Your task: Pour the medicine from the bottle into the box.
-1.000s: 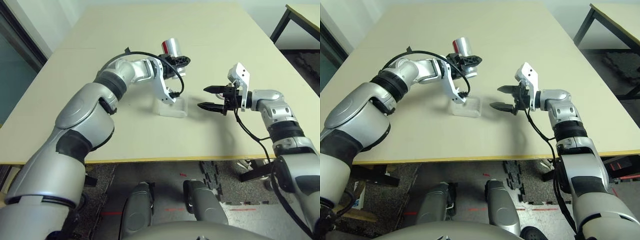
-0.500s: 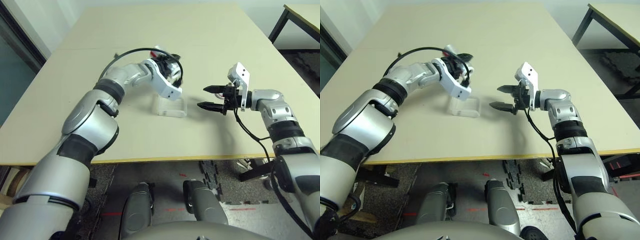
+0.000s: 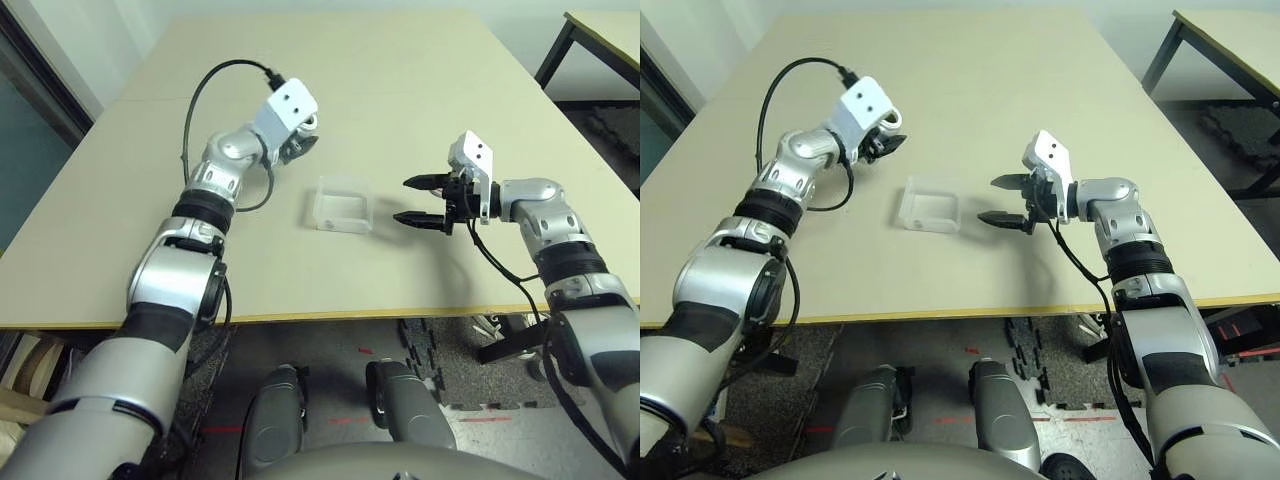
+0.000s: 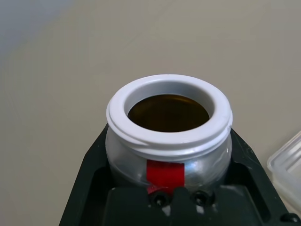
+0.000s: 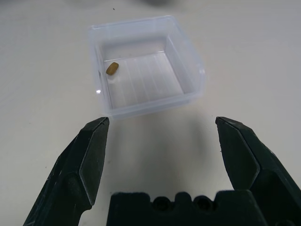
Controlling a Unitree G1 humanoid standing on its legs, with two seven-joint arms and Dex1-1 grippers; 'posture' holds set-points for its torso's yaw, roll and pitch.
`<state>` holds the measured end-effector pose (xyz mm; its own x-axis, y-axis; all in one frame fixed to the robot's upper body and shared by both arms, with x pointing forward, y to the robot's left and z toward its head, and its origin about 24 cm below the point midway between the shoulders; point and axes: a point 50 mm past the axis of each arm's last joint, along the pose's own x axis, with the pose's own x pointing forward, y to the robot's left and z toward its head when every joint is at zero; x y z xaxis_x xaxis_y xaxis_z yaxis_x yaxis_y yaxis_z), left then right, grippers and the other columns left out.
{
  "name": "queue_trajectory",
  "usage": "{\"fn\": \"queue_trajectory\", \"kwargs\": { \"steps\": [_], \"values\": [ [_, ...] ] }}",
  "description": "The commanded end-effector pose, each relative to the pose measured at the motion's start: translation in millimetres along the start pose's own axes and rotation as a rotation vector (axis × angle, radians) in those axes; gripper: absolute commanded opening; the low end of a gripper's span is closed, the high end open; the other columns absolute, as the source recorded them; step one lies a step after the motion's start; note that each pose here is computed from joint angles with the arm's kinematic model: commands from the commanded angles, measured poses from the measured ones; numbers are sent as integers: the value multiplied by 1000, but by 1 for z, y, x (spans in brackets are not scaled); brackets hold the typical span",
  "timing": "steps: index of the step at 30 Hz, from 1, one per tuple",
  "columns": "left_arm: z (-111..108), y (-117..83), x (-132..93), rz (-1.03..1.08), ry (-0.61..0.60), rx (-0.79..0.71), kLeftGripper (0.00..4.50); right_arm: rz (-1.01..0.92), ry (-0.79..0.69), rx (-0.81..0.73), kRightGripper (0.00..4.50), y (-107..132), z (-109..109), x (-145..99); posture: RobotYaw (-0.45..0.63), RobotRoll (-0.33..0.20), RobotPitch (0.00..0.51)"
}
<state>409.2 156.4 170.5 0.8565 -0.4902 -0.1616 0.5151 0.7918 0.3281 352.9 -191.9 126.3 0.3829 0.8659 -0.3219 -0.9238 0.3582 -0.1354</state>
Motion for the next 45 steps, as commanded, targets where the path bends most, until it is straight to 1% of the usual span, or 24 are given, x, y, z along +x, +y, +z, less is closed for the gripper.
{"fn": "queue_trajectory", "kwargs": {
  "steps": [1, 3, 6, 14, 18, 29, 36, 45],
  "values": [
    [-9, -3, -2, 11, -24, -118, 2684, 11, -11, 3, 4500, 0, 3, 3, -91, 0, 107],
    [-18, -5, -3, 12, -21, -150, 2684, 9, -33, 18, 4500, -1, 6, 3, -92, 0, 108],
    [-26, -6, -3, 26, -32, -176, 2684, 8, -42, 23, 4500, -2, 8, 3, -96, 0, 109],
    [-39, -14, 0, 53, -73, -211, 2684, 9, -29, 18, 4500, -2, 8, -1, -103, 0, 108],
    [-46, -11, -2, 130, -89, -268, 2684, 7, -24, 16, 4500, -3, 9, -2, -104, 0, 103],
    [-65, -14, -5, 184, -37, -284, 2684, 4, -14, 6, 4500, -5, 11, -4, -103, 0, 92],
    [-72, -17, -6, 192, -10, -285, 2684, 5, -13, 9, 4500, -6, 11, -4, -105, 0, 95],
    [-75, -18, -6, 198, 6, -295, 2684, -3, -12, 16, 4500, -6, 10, -6, -111, 0, 96]
  ]
}}
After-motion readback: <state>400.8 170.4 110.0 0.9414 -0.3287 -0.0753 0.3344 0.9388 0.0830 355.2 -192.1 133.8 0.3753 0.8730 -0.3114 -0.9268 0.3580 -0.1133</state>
